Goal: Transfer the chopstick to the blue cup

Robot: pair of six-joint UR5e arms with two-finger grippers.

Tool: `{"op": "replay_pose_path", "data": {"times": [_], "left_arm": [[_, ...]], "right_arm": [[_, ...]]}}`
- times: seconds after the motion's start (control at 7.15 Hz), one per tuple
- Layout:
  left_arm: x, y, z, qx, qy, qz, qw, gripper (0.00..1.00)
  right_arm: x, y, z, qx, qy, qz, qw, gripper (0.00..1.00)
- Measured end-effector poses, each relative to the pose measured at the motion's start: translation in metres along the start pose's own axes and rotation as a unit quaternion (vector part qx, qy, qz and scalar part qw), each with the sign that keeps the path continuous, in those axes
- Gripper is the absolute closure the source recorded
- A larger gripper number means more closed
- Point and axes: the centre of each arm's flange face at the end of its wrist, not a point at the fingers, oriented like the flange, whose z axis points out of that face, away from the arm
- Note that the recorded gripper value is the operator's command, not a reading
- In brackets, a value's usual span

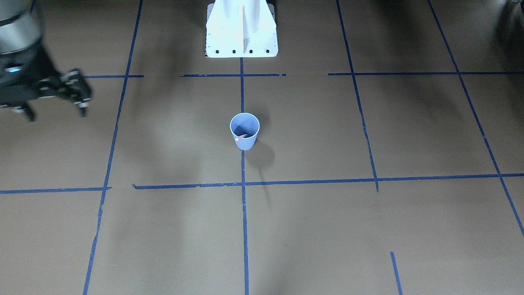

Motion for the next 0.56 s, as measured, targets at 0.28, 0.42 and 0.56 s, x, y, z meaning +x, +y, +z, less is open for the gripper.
{"op": "replay_pose_path", "data": {"times": [0.28, 0.42, 0.56], "left_arm": [[-0.009, 0.023, 0.006, -0.005, 0.013, -0.024, 0.9996, 0.0], [-0.006, 0.025, 0.0, -0.003, 0.018, -0.032, 0.9993, 0.0], [-0.001, 0.025, -0.006, -0.001, 0.02, -0.036, 0.9991, 0.0]], "right_arm": [[0.1, -0.006, 0.01, -0.037, -0.026, -0.007, 0.999, 0.0], [0.151, -0.004, 0.018, -0.051, -0.037, -0.011, 0.9979, 0.0], [0.205, 0.002, 0.03, -0.065, -0.04, -0.017, 0.9969, 0.0]]}}
